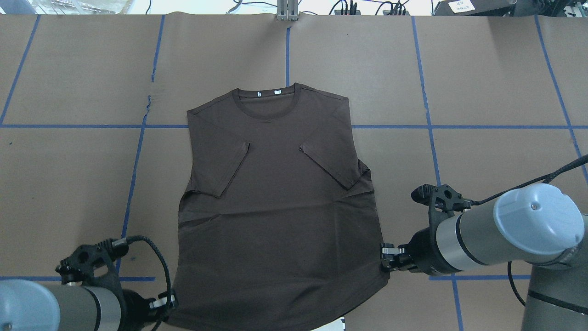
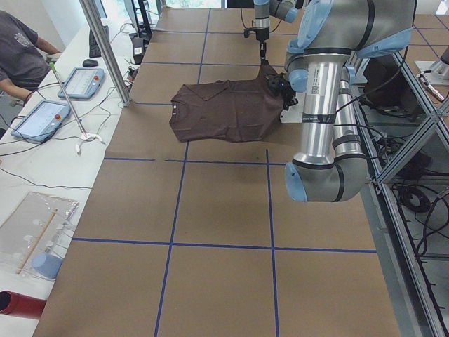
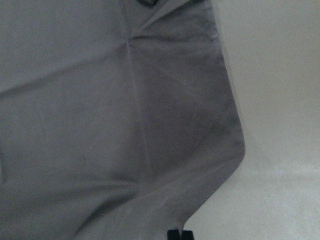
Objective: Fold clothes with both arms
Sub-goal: 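Lift the hem and fold it toward the collar with both grippers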
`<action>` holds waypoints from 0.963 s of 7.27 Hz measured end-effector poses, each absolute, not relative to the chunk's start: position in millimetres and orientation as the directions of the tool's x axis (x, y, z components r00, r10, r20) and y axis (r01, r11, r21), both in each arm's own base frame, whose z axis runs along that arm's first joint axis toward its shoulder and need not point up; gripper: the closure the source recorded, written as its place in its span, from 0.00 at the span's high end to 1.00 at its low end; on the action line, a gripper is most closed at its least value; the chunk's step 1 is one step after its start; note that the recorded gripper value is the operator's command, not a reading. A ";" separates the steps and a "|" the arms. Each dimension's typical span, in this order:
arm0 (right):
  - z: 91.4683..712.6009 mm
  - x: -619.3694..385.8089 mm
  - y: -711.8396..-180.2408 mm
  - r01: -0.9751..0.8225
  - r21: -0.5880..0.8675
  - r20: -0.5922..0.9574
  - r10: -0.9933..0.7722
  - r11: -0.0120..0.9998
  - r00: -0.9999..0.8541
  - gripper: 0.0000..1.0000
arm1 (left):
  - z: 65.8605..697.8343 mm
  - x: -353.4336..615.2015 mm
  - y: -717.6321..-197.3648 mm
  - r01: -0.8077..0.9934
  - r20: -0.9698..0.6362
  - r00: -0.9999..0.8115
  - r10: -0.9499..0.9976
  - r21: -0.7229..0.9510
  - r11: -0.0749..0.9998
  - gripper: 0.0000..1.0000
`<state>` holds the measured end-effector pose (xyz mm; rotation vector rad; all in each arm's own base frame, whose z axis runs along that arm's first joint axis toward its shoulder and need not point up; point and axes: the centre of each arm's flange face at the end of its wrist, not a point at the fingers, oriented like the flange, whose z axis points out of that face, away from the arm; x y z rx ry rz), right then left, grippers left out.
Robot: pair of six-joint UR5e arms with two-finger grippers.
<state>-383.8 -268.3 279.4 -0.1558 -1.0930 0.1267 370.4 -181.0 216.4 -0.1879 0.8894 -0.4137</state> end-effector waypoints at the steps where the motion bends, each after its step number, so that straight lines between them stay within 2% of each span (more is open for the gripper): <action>1: 280.0 -378.9 -304.5 -0.068 -0.165 0.877 0.178 0.984 0.447 0.00 | 213.2 362.3 -214.0 0.303 -0.730 0.548 -0.408 -0.282 0.910 0.00; 4: 283.1 -365.5 -409.6 -0.187 -0.110 0.875 0.185 0.976 0.448 0.00 | 220.3 385.9 -323.3 0.407 -0.718 0.582 -0.383 -0.151 0.901 0.00; 7: 288.9 -387.2 -498.1 -0.275 -0.123 0.844 0.246 0.954 0.477 0.00 | 253.6 395.9 -419.1 0.465 -0.664 0.645 -0.379 -0.052 0.884 0.00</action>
